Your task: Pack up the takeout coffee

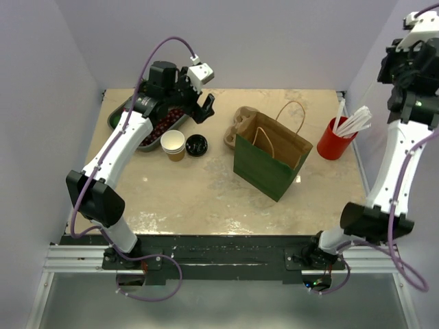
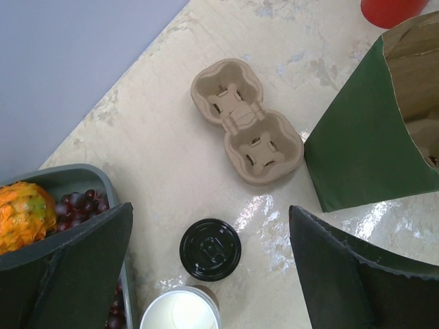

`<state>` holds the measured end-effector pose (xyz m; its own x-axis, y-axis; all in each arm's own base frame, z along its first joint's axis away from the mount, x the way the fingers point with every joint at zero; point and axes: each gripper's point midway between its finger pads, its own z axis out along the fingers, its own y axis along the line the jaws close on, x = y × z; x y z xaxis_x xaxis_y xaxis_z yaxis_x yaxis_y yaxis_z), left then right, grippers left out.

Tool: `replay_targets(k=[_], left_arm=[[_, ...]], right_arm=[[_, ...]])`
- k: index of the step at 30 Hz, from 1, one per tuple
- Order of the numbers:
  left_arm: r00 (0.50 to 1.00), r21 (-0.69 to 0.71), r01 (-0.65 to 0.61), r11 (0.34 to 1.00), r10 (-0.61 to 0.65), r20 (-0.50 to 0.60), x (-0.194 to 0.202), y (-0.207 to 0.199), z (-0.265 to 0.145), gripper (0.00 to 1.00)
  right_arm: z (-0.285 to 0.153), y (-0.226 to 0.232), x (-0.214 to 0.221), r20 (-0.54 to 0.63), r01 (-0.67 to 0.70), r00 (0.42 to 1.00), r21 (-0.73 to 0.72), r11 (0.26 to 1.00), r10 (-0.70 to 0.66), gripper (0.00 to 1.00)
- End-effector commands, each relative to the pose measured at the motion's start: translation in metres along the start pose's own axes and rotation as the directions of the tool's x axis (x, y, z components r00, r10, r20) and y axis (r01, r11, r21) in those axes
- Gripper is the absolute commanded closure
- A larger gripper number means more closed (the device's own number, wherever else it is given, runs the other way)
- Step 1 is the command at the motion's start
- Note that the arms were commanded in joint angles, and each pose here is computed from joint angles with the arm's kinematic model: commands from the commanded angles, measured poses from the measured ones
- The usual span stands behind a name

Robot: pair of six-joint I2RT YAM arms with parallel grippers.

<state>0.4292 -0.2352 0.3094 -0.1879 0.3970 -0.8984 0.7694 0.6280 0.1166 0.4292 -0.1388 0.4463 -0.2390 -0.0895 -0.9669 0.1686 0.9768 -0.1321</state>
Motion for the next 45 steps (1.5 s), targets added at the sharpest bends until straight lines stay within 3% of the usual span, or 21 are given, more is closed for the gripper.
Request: replay_targets(k=[1, 5, 8, 11, 17, 20, 26, 30, 33, 34, 35, 37, 38, 39, 41, 45], left_arm=[[0.993, -0.007, -0.040, 0.999, 0.041, 0.111, -0.038, 0.003, -0.013, 0.00], [0.991, -0.017, -0.047, 0.999, 0.048, 0.128, -0.048, 0.007, -0.015, 0.00], [0.990, -0.029, -0.051, 0.998, 0.054, 0.133, -0.052, 0.009, -0.015, 0.00], [0.989, -0.033, -0.051, 0.998, 0.055, 0.135, -0.053, 0.010, -0.017, 0.00], [0.990, -0.046, -0.059, 0.997, 0.064, 0.126, -0.052, 0.009, -0.023, 0.00], [0.991, -0.052, -0.060, 0.997, 0.066, 0.121, -0.049, 0.009, -0.025, 0.00], [0.991, -0.056, -0.064, 0.996, 0.071, 0.116, -0.048, 0.008, -0.028, 0.00], [0.991, -0.064, -0.071, 0.995, 0.078, 0.112, -0.048, 0.009, -0.030, 0.00], [0.991, -0.065, -0.075, 0.995, 0.082, 0.106, -0.046, 0.010, -0.029, 0.00], [0.991, -0.067, -0.075, 0.995, 0.082, 0.106, -0.046, 0.010, -0.029, 0.00], [0.991, -0.069, -0.078, 0.995, 0.085, 0.106, -0.046, 0.010, -0.030, 0.00], [0.990, -0.082, -0.080, 0.993, 0.088, 0.106, -0.047, 0.013, -0.030, 0.00], [0.991, -0.095, -0.076, 0.993, 0.086, 0.107, -0.048, 0.016, -0.031, 0.00], [0.990, -0.109, -0.074, 0.991, 0.086, 0.109, -0.050, 0.018, -0.032, 0.00], [0.991, -0.193, -0.052, 0.980, 0.075, 0.114, -0.056, 0.033, -0.037, 0.00], [0.989, -0.352, -0.024, 0.936, 0.073, 0.128, -0.068, 0.065, -0.056, 0.00]], right_arm=[[-0.063, 0.045, -0.078, 0.284, 0.027, 0.958, -0.218, 0.975, 0.037, 1.00], [-0.114, 0.102, -0.108, 0.402, 0.139, 0.911, -0.503, 0.853, 0.088, 1.00], [-0.136, 0.132, -0.113, 0.290, 0.031, 0.924, -0.705, 0.709, 0.248, 1.00], [-0.150, 0.152, -0.116, 0.181, -0.028, 0.929, -0.834, 0.552, 0.321, 1.00], [-0.157, 0.165, -0.097, 0.054, -0.083, 0.948, -0.908, 0.411, 0.312, 1.00], [-0.150, 0.168, -0.080, -0.015, -0.137, 0.951, -0.915, 0.380, 0.308, 1.00], [-0.126, 0.176, -0.028, -0.117, -0.204, 0.968, -0.881, 0.426, 0.223, 1.00], [-0.118, 0.194, 0.008, -0.181, -0.199, 0.980, -0.881, 0.429, 0.084, 0.51], [-0.126, 0.201, 0.003, -0.140, -0.148, 0.989, -0.892, 0.427, 0.050, 0.43], [-0.124, 0.198, -0.011, -0.072, -0.091, 0.996, -0.888, 0.451, 0.059, 0.40], [-0.124, 0.197, -0.021, -0.079, -0.114, 0.993, -0.876, 0.470, 0.093, 0.33], [-0.121, 0.188, -0.051, 0.040, -0.036, 0.991, -0.843, 0.537, 0.130, 0.25], [-0.106, 0.176, -0.058, 0.024, -0.099, 0.983, -0.769, 0.631, 0.183, 0.17], [-0.100, 0.168, -0.065, 0.053, -0.104, 0.977, -0.726, 0.680, 0.206, 0.01], [-0.083, 0.142, -0.077, 0.141, -0.123, 0.958, -0.582, 0.804, 0.249, 0.01], [-0.055, 0.097, -0.081, 0.205, -0.167, 0.948, -0.335, 0.927, 0.245, 0.01]])
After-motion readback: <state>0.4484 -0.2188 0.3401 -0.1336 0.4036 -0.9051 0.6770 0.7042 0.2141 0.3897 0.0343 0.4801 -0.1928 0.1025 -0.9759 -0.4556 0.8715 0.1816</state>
